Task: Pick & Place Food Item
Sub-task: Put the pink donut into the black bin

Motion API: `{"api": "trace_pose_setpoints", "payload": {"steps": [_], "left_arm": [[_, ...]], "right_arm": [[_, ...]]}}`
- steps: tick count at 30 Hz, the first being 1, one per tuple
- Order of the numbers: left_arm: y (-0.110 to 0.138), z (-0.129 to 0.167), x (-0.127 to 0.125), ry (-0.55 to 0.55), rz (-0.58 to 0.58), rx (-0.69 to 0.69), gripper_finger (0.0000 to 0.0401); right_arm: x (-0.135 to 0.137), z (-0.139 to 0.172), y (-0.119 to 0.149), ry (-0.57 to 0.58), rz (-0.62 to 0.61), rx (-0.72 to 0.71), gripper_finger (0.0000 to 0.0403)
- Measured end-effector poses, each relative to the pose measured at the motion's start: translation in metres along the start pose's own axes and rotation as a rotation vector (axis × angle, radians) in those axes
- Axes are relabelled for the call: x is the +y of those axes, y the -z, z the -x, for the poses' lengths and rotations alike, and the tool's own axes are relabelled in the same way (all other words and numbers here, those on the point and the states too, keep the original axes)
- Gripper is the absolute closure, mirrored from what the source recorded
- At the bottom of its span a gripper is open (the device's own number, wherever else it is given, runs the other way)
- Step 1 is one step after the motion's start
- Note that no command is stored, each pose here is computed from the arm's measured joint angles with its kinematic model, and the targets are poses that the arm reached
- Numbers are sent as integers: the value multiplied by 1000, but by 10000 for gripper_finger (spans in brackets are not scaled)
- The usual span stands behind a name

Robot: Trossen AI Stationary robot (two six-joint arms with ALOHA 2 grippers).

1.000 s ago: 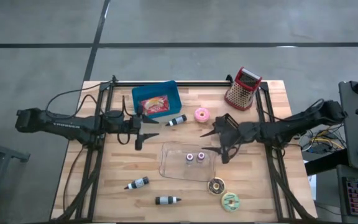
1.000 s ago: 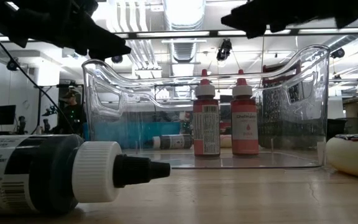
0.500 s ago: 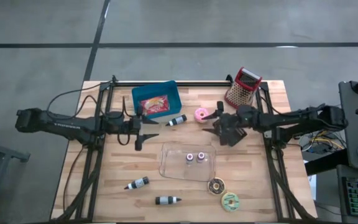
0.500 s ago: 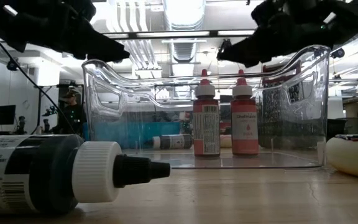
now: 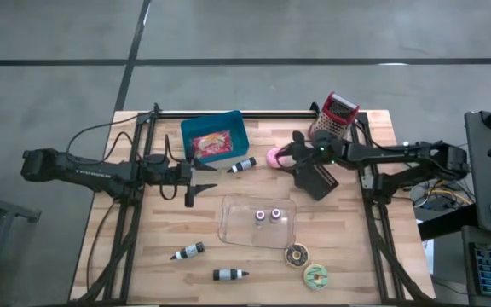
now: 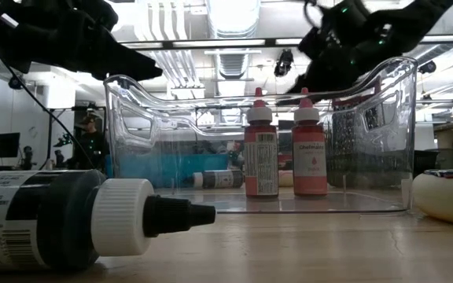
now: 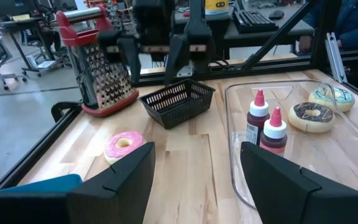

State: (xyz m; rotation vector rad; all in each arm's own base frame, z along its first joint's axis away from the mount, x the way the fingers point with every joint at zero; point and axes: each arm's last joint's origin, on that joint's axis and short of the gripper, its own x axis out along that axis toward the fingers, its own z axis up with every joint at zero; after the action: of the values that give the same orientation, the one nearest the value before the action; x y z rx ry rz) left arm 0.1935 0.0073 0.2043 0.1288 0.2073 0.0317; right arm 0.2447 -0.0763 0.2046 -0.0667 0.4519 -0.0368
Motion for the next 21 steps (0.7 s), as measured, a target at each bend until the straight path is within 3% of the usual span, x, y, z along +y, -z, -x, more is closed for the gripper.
{"api": "trace_pose_setpoints", "payload": {"steps": [14,21], "left_arm": [[0,0,0,-1,-2,0,162],[0,0,0,-1,-2,1,162]], "right_arm": [[-32,-38,-11,-62,-22,361,184],[-48,-43,-16,-68,-28,451,184]]}}
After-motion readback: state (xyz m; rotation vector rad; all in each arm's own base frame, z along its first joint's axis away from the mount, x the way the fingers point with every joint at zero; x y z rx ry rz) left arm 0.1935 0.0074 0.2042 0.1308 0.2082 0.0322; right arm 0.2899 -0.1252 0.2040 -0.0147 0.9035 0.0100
